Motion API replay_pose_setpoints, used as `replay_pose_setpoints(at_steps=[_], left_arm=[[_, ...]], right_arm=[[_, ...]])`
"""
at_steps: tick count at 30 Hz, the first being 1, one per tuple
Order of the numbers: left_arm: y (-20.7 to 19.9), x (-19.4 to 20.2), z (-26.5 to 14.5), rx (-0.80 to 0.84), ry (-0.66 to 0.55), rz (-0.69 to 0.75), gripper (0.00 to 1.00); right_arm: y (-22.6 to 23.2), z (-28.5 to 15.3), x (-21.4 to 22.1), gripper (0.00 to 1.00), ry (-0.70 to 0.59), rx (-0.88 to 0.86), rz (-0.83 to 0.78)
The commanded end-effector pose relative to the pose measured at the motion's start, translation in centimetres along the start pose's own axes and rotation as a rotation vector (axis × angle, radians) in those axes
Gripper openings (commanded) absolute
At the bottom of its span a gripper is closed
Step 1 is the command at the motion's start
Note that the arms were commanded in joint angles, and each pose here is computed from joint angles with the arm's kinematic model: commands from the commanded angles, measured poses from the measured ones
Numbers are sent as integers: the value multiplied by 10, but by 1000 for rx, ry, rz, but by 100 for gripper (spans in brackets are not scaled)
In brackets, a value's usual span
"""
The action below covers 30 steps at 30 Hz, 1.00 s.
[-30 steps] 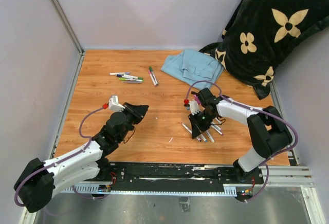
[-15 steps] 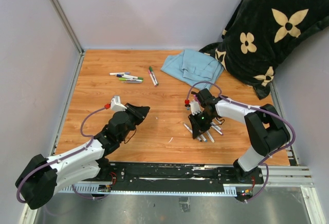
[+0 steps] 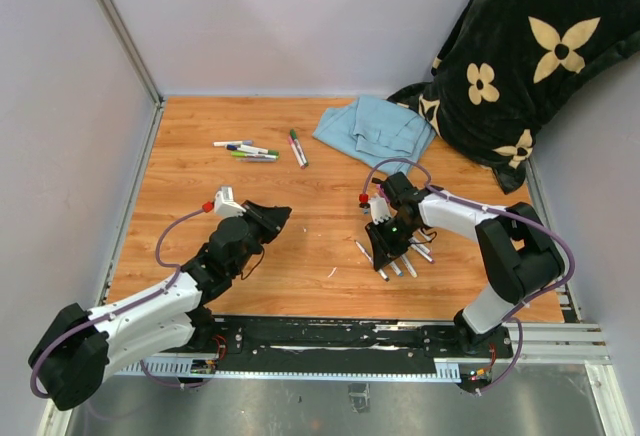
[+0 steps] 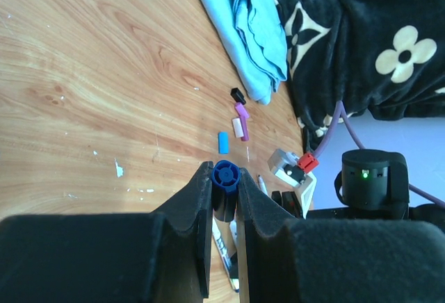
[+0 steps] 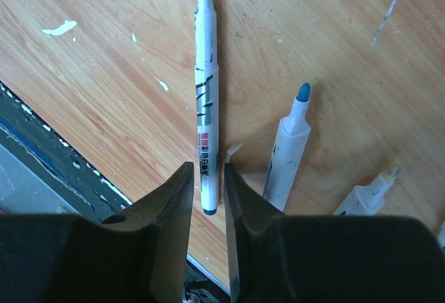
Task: Open the pen caps
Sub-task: Place the pen at the center of the board, then place the pen cap at the center of the board.
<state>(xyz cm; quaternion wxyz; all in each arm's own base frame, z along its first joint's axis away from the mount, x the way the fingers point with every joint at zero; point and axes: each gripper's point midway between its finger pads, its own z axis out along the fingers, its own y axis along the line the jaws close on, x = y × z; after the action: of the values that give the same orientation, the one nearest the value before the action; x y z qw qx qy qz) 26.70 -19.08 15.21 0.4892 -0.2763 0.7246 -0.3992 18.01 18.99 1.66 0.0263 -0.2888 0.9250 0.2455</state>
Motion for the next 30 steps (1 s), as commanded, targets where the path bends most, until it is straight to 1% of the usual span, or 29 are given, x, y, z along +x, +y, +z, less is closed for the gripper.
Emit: replay_pose_setpoints(at_steps=[1, 5, 11, 14, 16, 17, 19, 22, 24, 28, 30], left_arm=[[-3, 3, 0, 14, 21, -1, 1], [-5, 18, 6, 13, 94, 36, 1], [-1, 50, 27, -50, 195, 86, 1], [-5, 72, 42, -82, 243, 114, 2], [4, 90, 51, -142, 281, 153, 3], [-1, 96, 59, -154, 288, 169, 4], [2, 110, 71, -203, 313, 207, 6], [11, 129, 89, -288, 365, 265, 7], [15, 140, 99, -331, 399, 305, 9], [20, 156, 113, -377, 432, 366, 12], [21, 161, 117, -384, 437, 386, 15]], right_arm=[[3, -4, -2, 26, 16, 5, -42], [7, -15, -12, 35, -26, 10, -101], [13, -33, -25, 35, -88, 18, -171], [18, -47, -35, 36, -138, 24, -237], [16, -57, -40, 37, -160, 45, -278], [13, -62, -43, 38, -172, 56, -290], [7, -74, -47, 41, -190, 52, -297], [10, -92, -47, 42, -229, -52, -301], [10, -104, -49, 42, -279, -102, -292], [5, -122, -51, 43, -355, -109, -282], [4, -126, -51, 43, -371, -103, -281]])
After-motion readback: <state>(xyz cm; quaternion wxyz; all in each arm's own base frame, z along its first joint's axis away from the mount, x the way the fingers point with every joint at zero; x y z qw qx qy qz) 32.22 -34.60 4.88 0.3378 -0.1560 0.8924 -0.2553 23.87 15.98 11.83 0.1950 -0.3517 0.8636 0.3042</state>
